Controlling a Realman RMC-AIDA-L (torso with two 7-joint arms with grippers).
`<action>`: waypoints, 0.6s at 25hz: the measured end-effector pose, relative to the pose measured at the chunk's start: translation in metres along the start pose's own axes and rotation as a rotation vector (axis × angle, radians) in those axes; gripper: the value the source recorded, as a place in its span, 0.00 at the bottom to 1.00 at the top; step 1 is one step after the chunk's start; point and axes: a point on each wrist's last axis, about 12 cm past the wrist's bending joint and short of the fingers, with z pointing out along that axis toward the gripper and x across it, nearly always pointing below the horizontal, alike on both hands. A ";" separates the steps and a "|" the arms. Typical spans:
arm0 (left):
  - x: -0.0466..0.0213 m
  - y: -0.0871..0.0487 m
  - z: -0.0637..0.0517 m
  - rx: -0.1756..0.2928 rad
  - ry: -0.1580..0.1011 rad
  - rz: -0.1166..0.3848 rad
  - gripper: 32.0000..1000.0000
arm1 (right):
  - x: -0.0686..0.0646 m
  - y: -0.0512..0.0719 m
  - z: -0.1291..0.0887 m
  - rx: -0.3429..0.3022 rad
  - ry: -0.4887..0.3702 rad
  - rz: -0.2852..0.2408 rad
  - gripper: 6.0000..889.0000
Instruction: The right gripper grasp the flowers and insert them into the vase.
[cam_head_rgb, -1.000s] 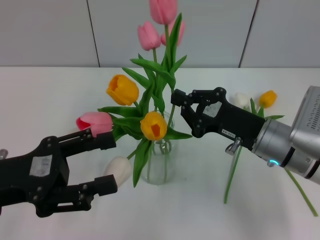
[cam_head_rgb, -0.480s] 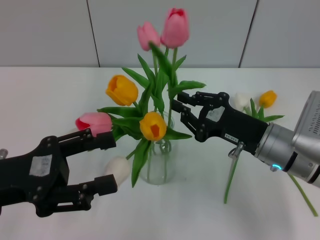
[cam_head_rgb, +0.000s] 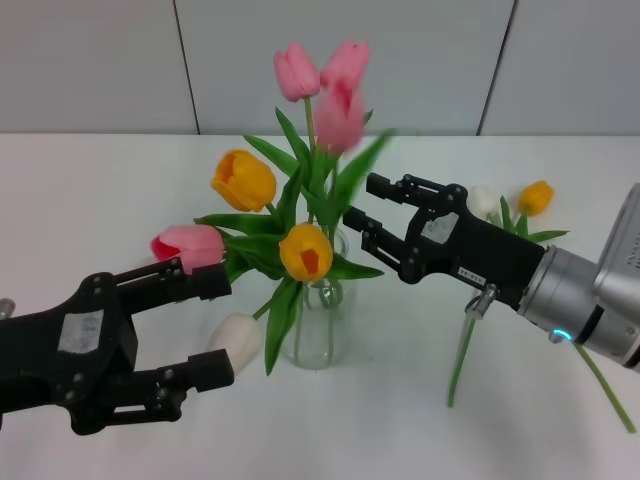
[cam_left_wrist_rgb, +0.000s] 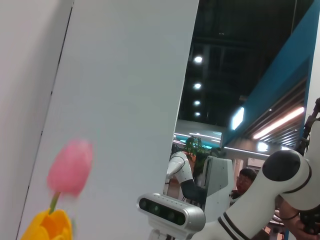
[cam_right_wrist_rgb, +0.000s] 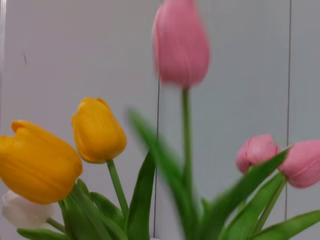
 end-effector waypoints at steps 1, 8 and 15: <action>0.0000 0.000 0.000 0.000 0.000 0.000 0.83 | 0.000 0.000 -0.001 0.002 0.001 0.001 0.42; 0.0000 0.000 -0.001 0.000 0.001 0.000 0.83 | 0.000 0.000 -0.008 0.008 -0.021 0.002 0.54; 0.0009 -0.001 -0.003 -0.005 0.002 -0.004 0.83 | -0.006 -0.006 -0.021 0.008 -0.059 0.025 0.62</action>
